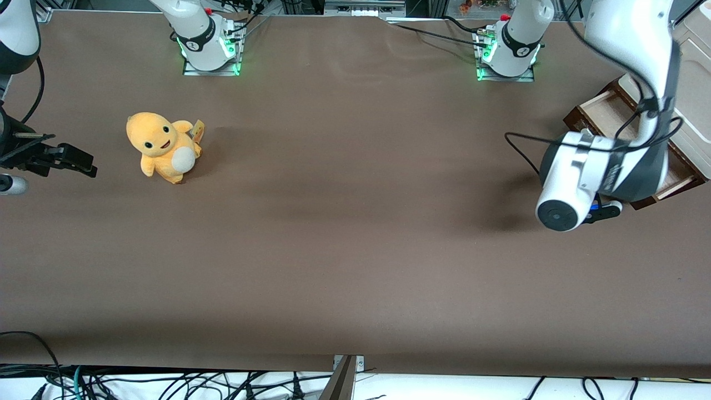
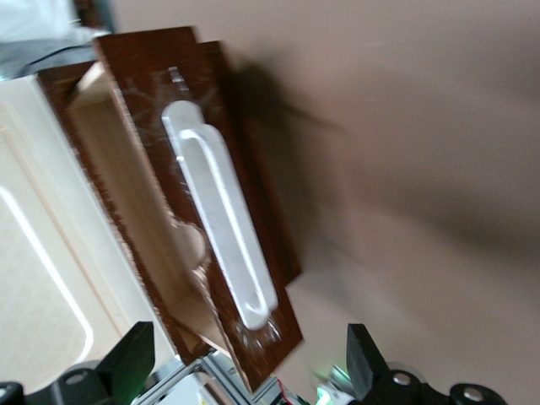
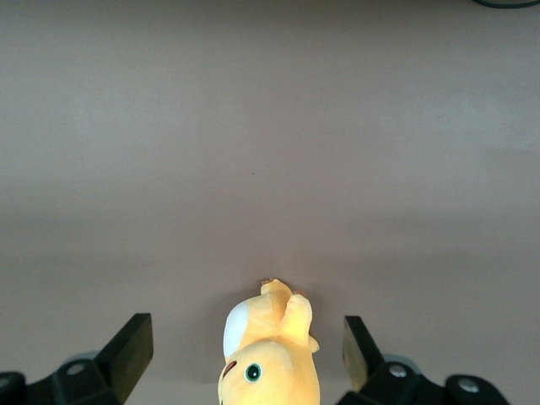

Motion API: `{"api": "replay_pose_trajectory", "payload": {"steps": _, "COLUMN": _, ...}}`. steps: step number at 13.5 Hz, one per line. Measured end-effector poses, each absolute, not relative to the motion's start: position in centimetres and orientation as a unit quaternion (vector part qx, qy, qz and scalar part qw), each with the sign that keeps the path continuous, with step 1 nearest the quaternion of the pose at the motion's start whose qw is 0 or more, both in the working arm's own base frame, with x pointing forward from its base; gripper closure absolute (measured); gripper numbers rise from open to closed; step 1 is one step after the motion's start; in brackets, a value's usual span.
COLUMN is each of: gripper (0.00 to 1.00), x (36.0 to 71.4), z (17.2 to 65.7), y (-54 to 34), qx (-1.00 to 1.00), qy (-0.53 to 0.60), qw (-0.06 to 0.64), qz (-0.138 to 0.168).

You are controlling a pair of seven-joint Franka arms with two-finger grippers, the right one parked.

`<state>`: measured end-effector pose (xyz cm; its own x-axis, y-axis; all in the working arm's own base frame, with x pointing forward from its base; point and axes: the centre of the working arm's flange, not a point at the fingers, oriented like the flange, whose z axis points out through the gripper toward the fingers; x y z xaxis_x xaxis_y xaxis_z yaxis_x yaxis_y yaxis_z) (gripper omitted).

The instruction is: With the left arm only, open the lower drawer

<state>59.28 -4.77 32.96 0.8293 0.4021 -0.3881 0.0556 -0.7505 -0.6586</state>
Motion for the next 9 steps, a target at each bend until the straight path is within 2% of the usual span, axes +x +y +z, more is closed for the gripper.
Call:
{"api": "replay_pose_trajectory", "payload": {"steps": 4, "gripper": 0.0, "x": 60.7, "z": 40.6, "y": -8.4, "qx": -0.947, "qy": -0.104, "qw": 0.196, "qz": 0.233}}
{"api": "replay_pose_trajectory", "payload": {"steps": 6, "gripper": 0.0, "x": 61.4, "z": 44.5, "y": -10.2, "qx": -0.965, "qy": -0.075, "qw": 0.137, "qz": 0.209}}
{"api": "replay_pose_trajectory", "payload": {"steps": 9, "gripper": 0.0, "x": 62.8, "z": 48.2, "y": -11.8, "qx": -0.983, "qy": -0.027, "qw": 0.086, "qz": 0.16}}
